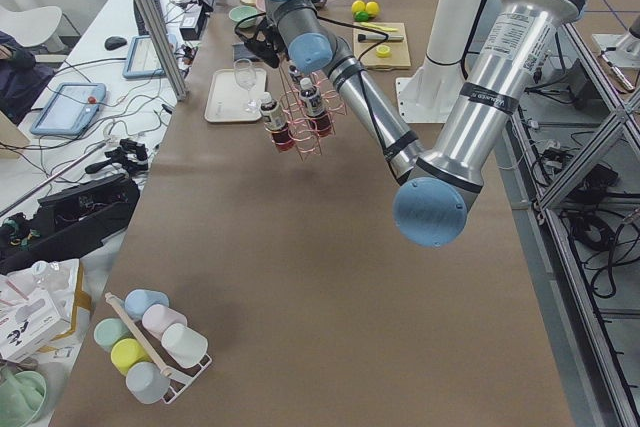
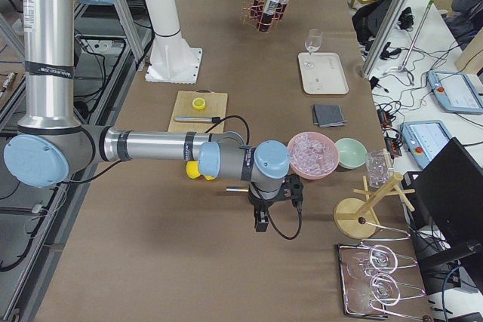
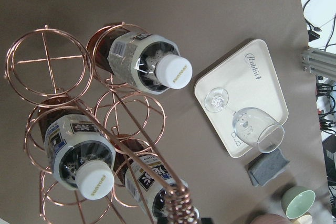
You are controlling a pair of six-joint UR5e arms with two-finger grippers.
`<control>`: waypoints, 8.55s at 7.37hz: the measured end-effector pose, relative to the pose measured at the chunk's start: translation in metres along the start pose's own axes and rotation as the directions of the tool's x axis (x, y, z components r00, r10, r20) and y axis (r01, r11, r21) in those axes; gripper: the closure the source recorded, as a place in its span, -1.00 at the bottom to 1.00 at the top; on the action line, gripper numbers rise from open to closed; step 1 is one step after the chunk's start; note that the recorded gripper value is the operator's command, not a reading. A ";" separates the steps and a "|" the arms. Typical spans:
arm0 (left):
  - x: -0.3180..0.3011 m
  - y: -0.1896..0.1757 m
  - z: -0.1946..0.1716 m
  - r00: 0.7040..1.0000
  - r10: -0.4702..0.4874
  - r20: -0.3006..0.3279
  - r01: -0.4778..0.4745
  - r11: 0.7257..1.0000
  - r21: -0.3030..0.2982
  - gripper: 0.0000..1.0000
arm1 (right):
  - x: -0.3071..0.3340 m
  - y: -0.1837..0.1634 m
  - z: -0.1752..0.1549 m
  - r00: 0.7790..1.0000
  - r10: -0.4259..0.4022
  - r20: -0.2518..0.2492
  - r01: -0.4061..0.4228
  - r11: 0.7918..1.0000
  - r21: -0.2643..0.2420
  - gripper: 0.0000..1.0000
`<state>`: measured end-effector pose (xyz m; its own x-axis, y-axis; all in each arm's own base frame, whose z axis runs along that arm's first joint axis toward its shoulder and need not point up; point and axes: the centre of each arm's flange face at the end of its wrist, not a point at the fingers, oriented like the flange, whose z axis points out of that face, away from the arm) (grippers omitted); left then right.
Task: Take tea from basket to plate
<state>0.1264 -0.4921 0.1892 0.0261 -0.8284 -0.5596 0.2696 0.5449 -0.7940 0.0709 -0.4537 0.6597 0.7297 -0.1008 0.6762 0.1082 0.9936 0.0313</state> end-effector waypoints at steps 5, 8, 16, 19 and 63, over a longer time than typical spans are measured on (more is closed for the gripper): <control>0.001 0.008 0.033 0.999 -0.038 0.009 0.039 0.997 -0.070 1.00 | 0.000 0.000 0.000 1.000 0.000 -0.001 0.000 1.000 -0.001 -0.99; -0.009 0.036 0.064 0.997 0.071 0.009 -0.069 0.987 -0.145 1.00 | 0.000 0.000 0.000 1.000 -0.001 -0.001 0.001 1.000 0.000 -0.99; -0.011 0.107 0.122 0.980 -0.184 -0.072 0.162 0.957 -0.240 1.00 | 0.004 -0.008 0.004 0.998 -0.070 0.003 0.070 0.998 -0.008 -0.99; -0.010 0.117 0.130 0.941 -0.339 -0.026 0.320 0.909 -0.265 1.00 | -0.001 -0.015 -0.002 0.995 -0.104 0.002 0.104 0.995 0.000 -0.99; -0.086 0.201 0.239 0.752 -0.657 0.052 0.579 0.619 -0.531 1.00 | -0.728 -0.081 -0.073 0.928 0.371 -0.009 -0.371 0.925 -0.089 -0.73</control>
<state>0.4080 -0.3421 0.1349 -0.1072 -0.9877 0.1138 -0.3289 -0.0728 -0.9416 -0.4199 -0.4642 0.1117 0.7240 0.2749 0.6327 -0.1102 0.9515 -0.2873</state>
